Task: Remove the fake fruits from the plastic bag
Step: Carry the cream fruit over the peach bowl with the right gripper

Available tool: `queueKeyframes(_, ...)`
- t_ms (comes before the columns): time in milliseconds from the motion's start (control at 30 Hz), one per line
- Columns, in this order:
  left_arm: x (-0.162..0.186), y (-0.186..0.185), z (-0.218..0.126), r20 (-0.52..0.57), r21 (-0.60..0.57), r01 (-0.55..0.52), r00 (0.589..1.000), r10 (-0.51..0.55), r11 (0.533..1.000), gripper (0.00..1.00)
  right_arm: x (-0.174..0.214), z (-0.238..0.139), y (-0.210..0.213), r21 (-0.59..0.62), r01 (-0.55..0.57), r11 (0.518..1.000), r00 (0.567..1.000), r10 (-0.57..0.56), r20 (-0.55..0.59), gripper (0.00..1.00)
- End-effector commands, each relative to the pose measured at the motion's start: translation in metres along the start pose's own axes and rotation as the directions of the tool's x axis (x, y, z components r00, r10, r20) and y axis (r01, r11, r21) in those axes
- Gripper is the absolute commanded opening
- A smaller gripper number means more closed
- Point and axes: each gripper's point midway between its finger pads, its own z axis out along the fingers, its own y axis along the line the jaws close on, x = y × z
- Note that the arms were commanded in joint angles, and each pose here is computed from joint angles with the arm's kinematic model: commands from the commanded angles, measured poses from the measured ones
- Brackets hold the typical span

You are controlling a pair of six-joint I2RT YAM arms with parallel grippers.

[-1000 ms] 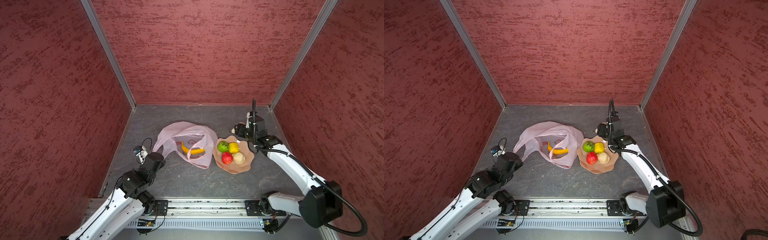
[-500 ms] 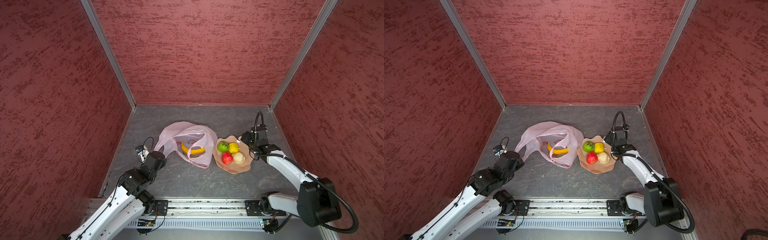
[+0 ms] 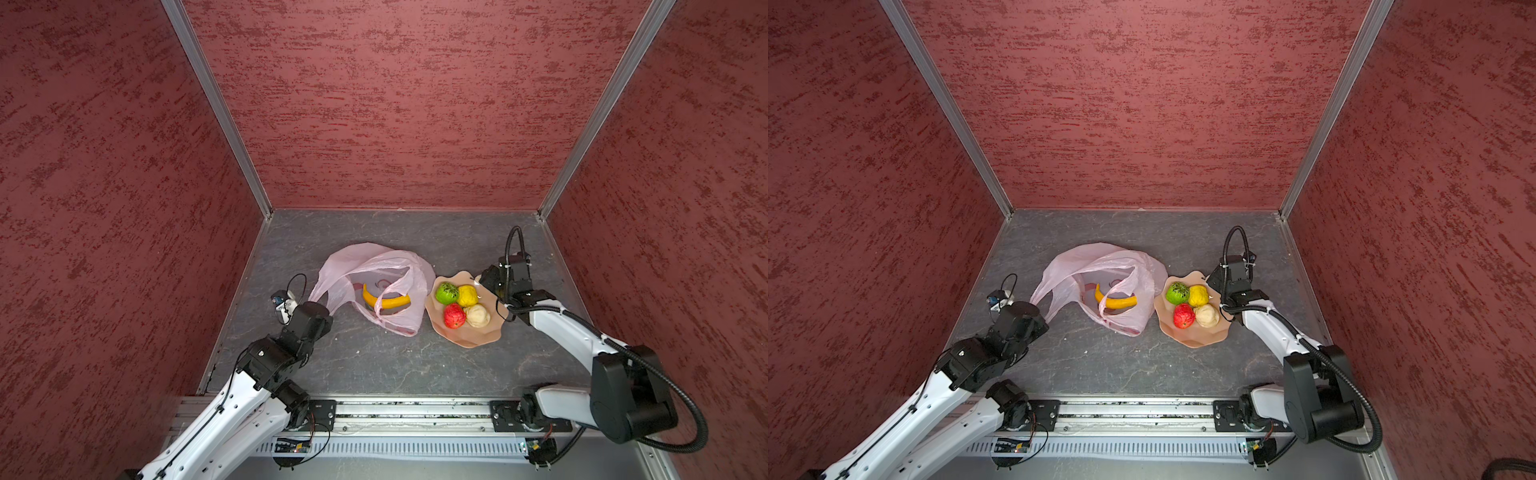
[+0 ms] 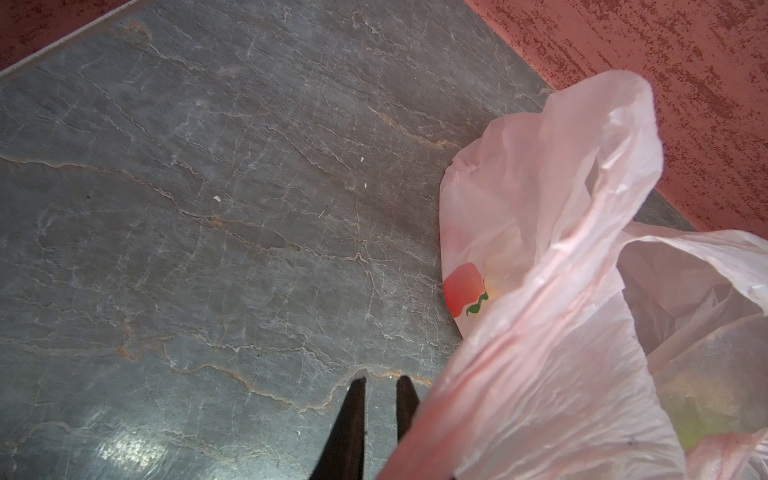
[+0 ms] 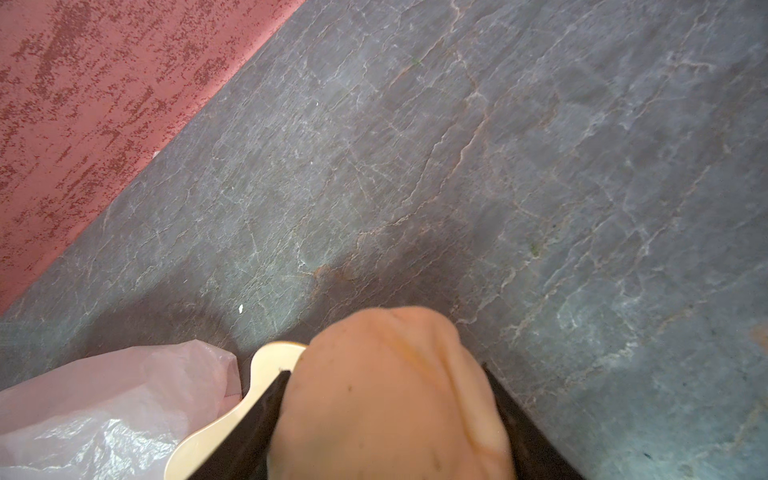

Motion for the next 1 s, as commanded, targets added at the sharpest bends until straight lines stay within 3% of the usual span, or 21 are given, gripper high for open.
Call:
queueKeyframes(0,-0.007,-0.005,-0.003,0.018,0.019,0.003,1.0,-0.004,1.0,0.17,0.0,0.004,-0.001,-0.008,-0.029,1.0,0.999,0.03,0.014,0.44)
queueKeyframes(967,-0.002,-0.003,0.0,0.009,0.021,0.007,1.0,-0.007,1.0,0.17,0.017,0.002,-0.003,-0.02,-0.063,0.998,0.998,0.063,-0.025,0.48)
